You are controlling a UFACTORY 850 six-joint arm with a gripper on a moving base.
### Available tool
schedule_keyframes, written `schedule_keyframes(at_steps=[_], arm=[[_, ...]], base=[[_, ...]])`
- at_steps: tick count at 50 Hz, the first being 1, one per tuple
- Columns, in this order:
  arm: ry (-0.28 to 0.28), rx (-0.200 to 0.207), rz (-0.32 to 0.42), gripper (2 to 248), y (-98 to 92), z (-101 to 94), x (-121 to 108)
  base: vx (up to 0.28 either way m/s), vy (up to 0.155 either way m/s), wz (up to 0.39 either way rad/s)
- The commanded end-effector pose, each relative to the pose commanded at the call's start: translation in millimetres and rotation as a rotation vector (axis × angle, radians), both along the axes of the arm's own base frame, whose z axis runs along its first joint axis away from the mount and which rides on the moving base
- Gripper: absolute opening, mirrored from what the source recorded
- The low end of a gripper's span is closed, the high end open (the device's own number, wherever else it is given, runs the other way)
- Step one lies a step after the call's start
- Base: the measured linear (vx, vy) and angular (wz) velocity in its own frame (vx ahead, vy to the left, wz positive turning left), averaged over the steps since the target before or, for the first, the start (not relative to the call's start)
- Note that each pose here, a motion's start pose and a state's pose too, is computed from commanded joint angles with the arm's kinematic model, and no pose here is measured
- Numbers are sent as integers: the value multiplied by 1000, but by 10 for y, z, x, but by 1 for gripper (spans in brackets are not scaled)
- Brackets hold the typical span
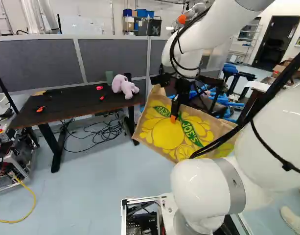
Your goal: Pick up the bag on the ground and place it on the table
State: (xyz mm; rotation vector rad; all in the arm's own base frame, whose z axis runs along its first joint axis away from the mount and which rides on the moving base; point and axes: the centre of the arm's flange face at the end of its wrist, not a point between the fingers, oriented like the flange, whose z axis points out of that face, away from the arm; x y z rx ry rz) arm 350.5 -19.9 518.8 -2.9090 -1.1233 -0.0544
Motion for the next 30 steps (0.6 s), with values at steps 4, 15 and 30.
schedule_keyframes(at_steps=[4,15,30], arm=[[3,1,2,21,3,63,12],[13,3,7,21,13,239,46],[24,5,13,21,26,482,92]], base=[[0,0,0],[0,0,0],[0,0,0]])
